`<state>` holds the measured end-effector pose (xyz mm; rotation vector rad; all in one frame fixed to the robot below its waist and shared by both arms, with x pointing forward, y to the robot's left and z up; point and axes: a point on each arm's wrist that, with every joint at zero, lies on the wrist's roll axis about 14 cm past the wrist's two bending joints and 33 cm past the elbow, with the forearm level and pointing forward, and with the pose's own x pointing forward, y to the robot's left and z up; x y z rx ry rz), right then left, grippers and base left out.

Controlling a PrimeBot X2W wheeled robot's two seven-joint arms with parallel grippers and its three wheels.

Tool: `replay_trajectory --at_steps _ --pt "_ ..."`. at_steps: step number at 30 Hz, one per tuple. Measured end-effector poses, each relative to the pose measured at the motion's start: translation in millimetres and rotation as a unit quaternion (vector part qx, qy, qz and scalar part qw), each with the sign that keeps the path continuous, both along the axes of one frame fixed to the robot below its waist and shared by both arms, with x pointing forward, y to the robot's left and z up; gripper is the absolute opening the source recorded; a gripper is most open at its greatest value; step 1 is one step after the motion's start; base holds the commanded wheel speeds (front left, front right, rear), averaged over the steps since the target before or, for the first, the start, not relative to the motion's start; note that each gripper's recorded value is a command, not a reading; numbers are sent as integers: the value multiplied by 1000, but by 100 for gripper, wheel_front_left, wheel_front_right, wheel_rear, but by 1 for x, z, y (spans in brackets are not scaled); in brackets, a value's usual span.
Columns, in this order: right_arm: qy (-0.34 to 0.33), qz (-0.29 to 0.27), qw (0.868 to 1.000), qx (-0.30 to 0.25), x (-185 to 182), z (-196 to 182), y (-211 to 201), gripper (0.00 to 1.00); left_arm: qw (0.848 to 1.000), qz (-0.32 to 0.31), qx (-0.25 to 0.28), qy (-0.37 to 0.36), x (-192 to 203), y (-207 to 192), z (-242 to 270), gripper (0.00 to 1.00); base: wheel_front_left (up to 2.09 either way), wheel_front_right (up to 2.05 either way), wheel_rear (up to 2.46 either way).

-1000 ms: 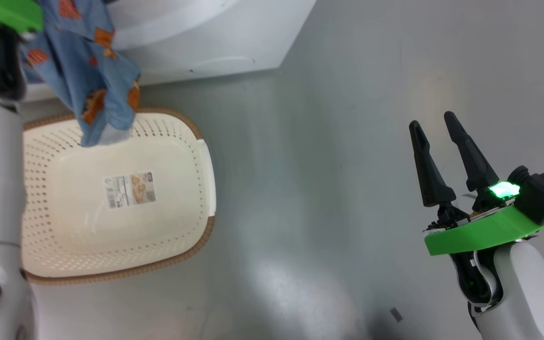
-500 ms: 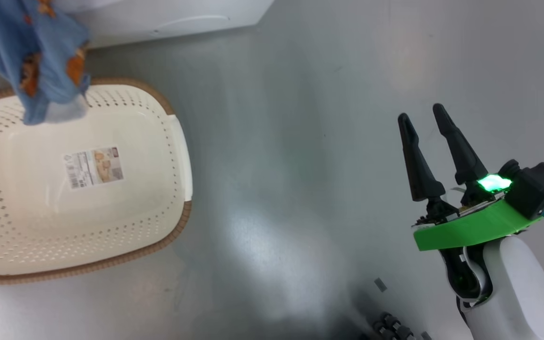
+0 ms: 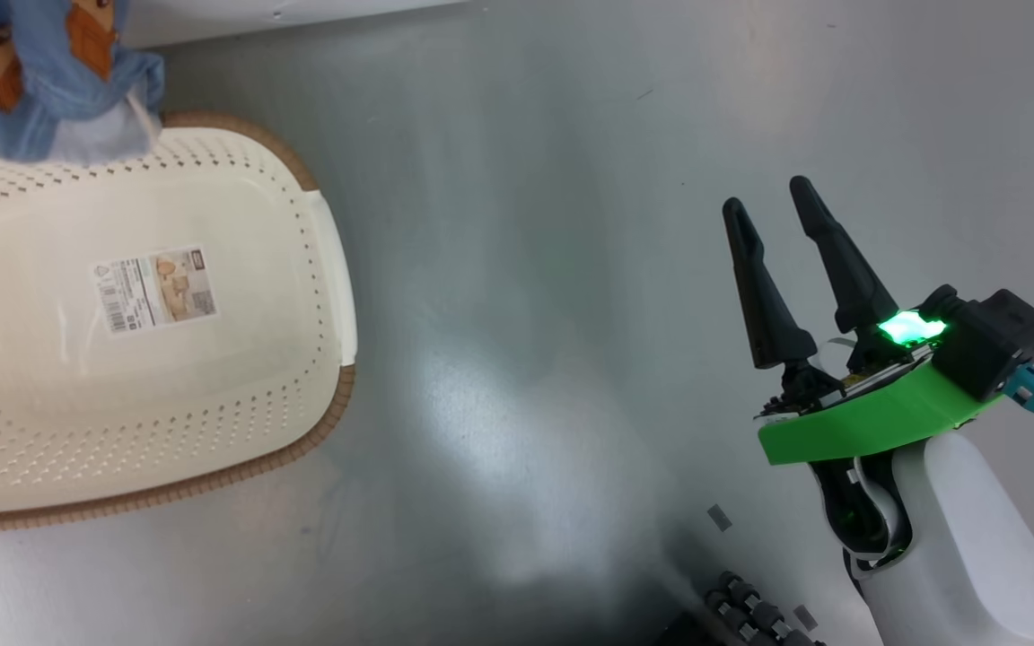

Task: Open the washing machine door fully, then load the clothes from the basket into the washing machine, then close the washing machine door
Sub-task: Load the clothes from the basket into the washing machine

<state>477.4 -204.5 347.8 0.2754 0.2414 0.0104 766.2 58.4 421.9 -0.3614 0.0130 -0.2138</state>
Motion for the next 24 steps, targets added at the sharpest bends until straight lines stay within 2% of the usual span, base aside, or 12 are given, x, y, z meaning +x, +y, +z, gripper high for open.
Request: replay_trajectory --at_steps 12,24 --pt "-12 22 1000 6 12 1 14 100 1000 -4 2 4 -6 0 1 100 0 0 0" --pt "-28 38 999 15 19 12 25 100 1000 -5 22 -18 -33 8 10 100 0 0 0"
